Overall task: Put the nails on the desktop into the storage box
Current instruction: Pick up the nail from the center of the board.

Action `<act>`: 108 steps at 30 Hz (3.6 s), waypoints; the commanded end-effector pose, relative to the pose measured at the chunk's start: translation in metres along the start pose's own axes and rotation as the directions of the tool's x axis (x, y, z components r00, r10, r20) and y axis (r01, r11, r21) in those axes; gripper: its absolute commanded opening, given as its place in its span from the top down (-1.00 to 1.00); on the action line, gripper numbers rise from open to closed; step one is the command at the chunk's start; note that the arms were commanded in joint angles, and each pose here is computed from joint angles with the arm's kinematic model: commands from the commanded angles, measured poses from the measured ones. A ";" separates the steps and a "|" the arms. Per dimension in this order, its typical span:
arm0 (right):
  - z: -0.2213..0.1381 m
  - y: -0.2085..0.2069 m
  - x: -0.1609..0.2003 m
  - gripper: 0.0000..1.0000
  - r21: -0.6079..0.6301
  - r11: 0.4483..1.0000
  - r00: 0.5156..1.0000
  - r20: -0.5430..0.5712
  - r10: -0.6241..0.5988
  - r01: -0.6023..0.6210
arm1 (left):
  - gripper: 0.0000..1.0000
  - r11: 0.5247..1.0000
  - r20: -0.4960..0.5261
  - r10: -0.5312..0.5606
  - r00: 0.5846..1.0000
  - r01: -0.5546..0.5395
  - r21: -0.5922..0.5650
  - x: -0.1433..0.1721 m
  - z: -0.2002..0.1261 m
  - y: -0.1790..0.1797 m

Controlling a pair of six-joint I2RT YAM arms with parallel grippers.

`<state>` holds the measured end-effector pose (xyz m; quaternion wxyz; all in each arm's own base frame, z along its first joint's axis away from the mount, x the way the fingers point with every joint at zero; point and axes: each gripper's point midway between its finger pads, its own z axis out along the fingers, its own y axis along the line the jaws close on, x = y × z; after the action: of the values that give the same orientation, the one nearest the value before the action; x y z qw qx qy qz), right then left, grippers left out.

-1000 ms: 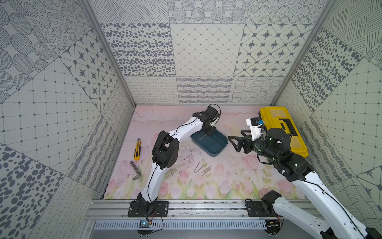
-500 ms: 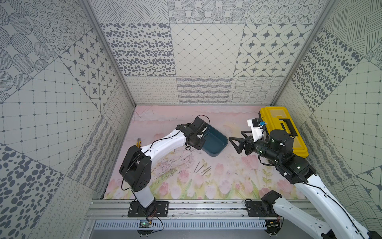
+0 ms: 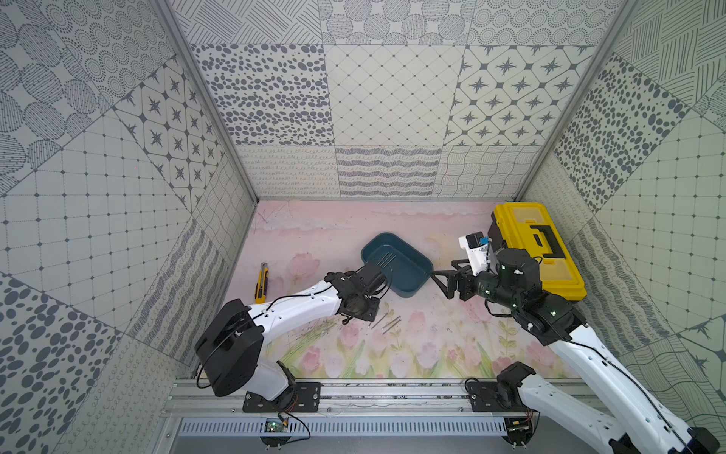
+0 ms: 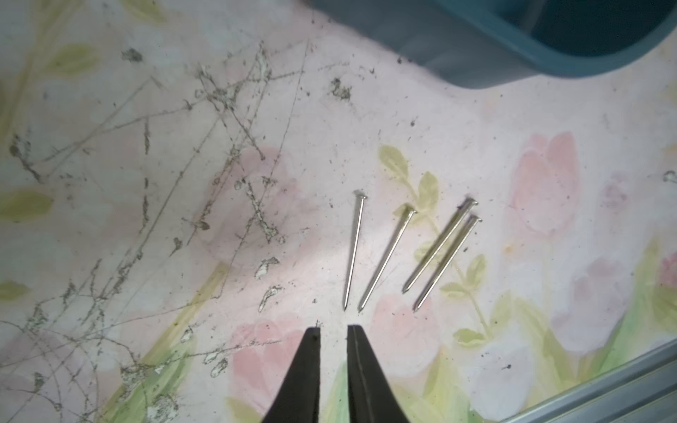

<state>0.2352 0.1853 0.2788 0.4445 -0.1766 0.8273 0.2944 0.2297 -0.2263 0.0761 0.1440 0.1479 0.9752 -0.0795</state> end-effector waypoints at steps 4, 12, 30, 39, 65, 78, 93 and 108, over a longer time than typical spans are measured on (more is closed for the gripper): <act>0.006 0.003 0.004 -0.89 -0.018 0.999 1.000 -0.003 0.029 -0.029 | 0.66 0.995 0.028 -0.101 0.995 0.100 0.022 -0.005 0.023 -0.024; 0.007 0.002 0.008 -0.90 -0.018 0.999 0.999 -0.012 0.032 -0.032 | 0.66 0.998 -0.008 -0.056 0.998 0.056 0.021 -0.006 0.047 -0.032; 0.005 0.006 -0.002 -0.91 -0.029 0.999 1.000 0.009 0.016 -0.015 | 0.59 0.996 -0.015 0.056 0.998 -0.057 -0.076 -0.012 0.037 -0.016; 0.003 0.009 -0.006 -0.92 -0.040 0.999 1.000 0.022 0.015 -0.014 | 0.59 0.997 -0.034 0.047 0.998 -0.049 -0.056 -0.008 0.045 -0.015; 0.008 0.011 -0.009 -0.93 -0.050 0.999 1.000 0.019 0.018 -0.017 | 0.56 0.999 -0.072 0.042 0.997 -0.044 -0.020 -0.004 0.060 -0.015; 0.008 0.012 -0.012 -0.93 -0.055 0.998 0.999 0.028 0.016 -0.014 | 0.56 0.998 -0.112 0.041 0.993 -0.045 -0.035 0.008 0.069 -0.009; 0.003 0.012 -0.015 -0.93 -0.048 0.999 0.999 0.046 0.005 -0.003 | 0.84 0.999 -0.209 0.036 0.977 -0.043 -0.028 0.022 0.072 -0.001; 0.006 0.010 -0.013 -0.94 -0.040 0.999 0.999 0.042 -0.003 0.004 | 1.00 0.994 -0.193 0.058 0.980 -0.074 -0.079 0.015 0.062 0.002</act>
<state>0.2376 0.1952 0.2684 0.4265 -0.1776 0.8318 0.3077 0.2457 -0.2483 0.0182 0.0927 0.1668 0.9800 -0.0568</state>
